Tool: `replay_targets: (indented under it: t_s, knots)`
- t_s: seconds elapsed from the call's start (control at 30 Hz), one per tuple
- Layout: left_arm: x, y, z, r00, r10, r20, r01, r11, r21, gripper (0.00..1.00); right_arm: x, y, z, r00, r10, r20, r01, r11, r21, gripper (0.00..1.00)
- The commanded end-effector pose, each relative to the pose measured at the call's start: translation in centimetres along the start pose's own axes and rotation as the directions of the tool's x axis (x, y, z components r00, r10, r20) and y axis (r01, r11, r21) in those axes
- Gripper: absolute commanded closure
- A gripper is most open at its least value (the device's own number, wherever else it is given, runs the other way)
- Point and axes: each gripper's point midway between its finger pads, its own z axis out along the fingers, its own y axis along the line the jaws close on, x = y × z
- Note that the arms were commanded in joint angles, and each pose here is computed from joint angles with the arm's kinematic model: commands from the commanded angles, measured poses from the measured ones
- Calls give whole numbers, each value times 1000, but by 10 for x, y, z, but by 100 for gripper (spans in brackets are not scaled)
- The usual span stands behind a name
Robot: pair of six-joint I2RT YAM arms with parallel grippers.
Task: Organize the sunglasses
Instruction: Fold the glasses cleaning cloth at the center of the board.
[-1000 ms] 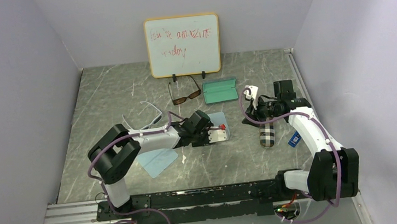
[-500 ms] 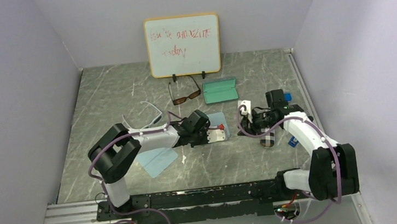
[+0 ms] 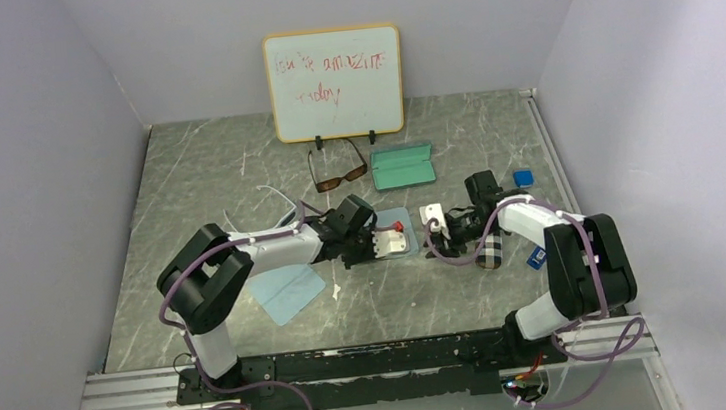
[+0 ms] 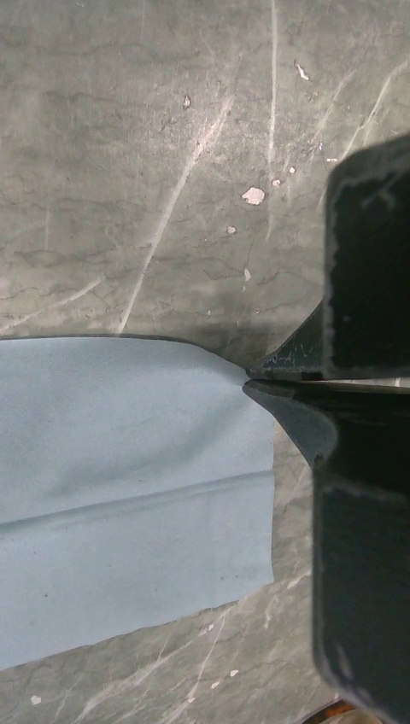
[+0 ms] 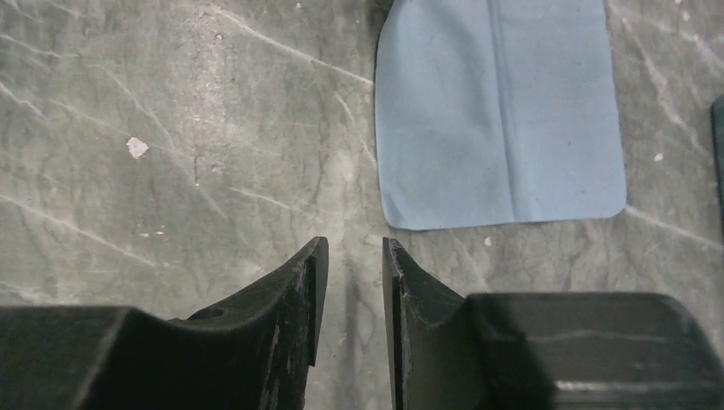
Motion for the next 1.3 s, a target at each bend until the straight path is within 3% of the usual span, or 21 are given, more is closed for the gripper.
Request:
replay_targets:
  t_s: [0.0,0.73,0.93,1.27]
  knots:
    - [-13,1,-11,999,-18,48,18,1000,19,95,-16,-22,9,977,-209,38,208,978,27,66]
    - [-10,6,-14,996,-59,71,58,998,26,94,4,-25,35,970,-222,-102,220,975,-37,67]
    - [-11,5,-14,995,-64,73,61,998,32,94,8,-22,41,963,-231,-137,223,972,-68,73]
    - [-11,6,-15,994,-76,79,73,997,34,94,8,-11,46,954,-264,-140,248,961,-122,69]
